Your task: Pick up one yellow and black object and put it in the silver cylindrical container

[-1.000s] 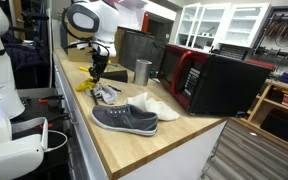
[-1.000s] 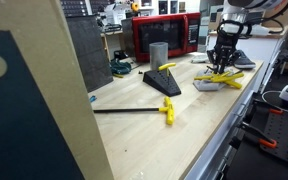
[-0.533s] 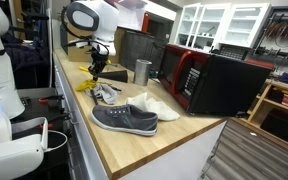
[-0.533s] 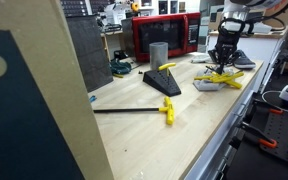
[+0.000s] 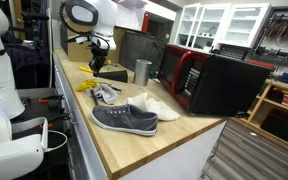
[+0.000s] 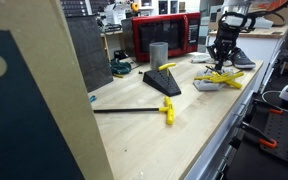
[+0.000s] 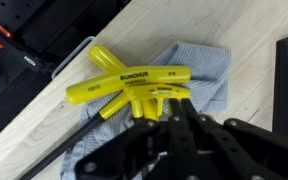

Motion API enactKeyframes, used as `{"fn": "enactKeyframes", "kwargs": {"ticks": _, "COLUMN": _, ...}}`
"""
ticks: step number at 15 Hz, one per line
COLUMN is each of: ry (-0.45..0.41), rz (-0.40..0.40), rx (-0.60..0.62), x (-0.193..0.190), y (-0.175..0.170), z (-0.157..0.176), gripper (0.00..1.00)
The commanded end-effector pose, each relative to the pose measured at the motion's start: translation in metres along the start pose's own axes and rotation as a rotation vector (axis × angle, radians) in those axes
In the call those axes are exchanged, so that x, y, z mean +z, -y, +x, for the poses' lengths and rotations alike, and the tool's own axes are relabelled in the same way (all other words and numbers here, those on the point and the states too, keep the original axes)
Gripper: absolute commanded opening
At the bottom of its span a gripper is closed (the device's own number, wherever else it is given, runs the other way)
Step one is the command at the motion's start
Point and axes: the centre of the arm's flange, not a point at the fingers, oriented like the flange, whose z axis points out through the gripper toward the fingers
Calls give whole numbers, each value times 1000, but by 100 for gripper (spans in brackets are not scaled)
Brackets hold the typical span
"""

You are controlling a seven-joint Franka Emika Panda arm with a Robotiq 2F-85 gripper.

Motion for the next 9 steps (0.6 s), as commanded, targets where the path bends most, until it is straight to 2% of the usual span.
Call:
{"fn": "enactKeyframes", "kwargs": {"ticks": 1, "ry": -13, "rz": -61, "rx": -32, "x": 12, "y": -23, "z": -45, "gripper": 41}}
{"fn": "enactKeyframes", "kwargs": {"ticks": 4, "ry": -51, "rz": -128, "rx": -61, "x": 19, "y": -23, "z": -43, "gripper": 63}}
{"fn": "enactKeyframes", "kwargs": {"ticks": 9, "ry": -106, "rz": -193, "rx": -104, "x": 33, "y": -16, "z": -39, "gripper": 99}}
